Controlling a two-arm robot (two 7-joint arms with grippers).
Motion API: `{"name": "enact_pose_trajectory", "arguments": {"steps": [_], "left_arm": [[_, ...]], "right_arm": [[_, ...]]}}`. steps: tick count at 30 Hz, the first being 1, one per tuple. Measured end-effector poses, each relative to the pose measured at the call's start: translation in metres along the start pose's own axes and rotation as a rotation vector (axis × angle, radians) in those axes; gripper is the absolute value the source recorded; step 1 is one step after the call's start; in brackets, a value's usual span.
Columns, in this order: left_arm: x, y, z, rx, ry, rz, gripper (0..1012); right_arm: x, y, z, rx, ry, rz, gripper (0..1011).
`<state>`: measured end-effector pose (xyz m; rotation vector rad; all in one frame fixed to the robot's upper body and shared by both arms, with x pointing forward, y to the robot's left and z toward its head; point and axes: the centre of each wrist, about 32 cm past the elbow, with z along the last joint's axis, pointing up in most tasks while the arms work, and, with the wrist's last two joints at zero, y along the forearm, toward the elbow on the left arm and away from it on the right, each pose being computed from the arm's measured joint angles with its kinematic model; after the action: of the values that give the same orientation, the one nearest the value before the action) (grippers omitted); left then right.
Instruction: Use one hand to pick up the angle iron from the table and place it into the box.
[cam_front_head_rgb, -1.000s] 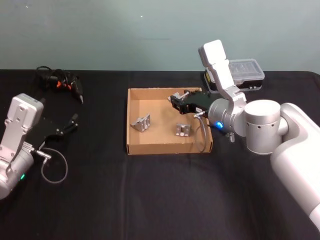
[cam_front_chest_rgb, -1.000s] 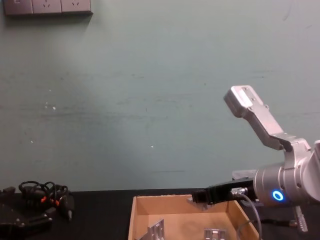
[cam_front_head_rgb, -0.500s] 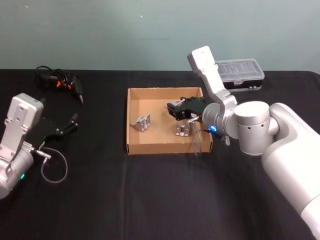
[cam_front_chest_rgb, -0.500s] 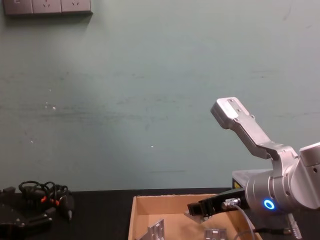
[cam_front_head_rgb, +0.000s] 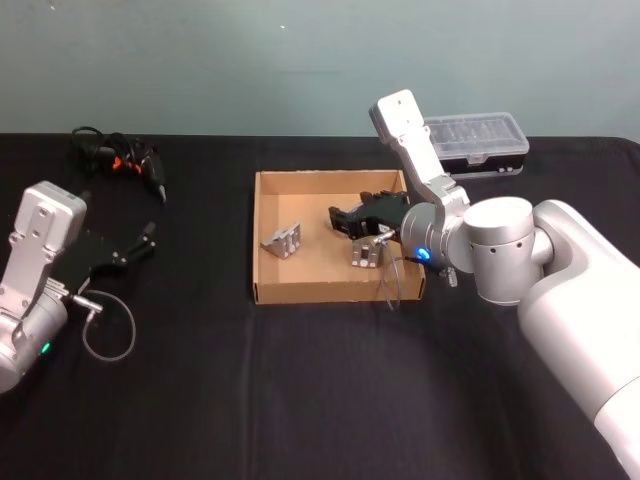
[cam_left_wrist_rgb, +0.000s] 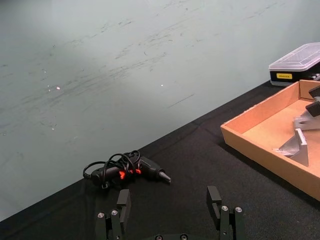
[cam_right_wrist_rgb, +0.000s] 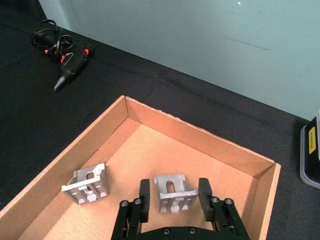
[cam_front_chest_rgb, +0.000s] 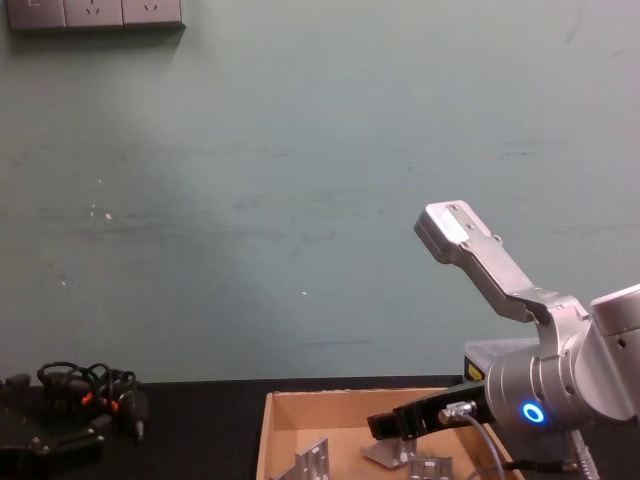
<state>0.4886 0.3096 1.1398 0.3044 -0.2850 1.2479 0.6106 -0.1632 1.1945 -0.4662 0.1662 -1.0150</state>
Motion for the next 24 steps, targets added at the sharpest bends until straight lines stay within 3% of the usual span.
{"name": "enact_pose_trajectory", "arguments": {"steps": [8, 15, 24], "left_arm": [[0.0000, 0.0000, 0.0000, 0.000, 0.000, 0.000, 1000], [0.0000, 0.0000, 0.0000, 0.000, 0.000, 0.000, 1000], [0.0000, 0.0000, 0.0000, 0.000, 0.000, 0.000, 1000]], "right_arm": [[0.001, -0.003, -0.002, 0.045, -0.004, 0.002, 827], [-0.001, -0.013, -0.002, 0.102, 0.002, -0.008, 990], [-0.007, -0.038, -0.017, 0.224, -0.029, -0.051, 1003]]}}
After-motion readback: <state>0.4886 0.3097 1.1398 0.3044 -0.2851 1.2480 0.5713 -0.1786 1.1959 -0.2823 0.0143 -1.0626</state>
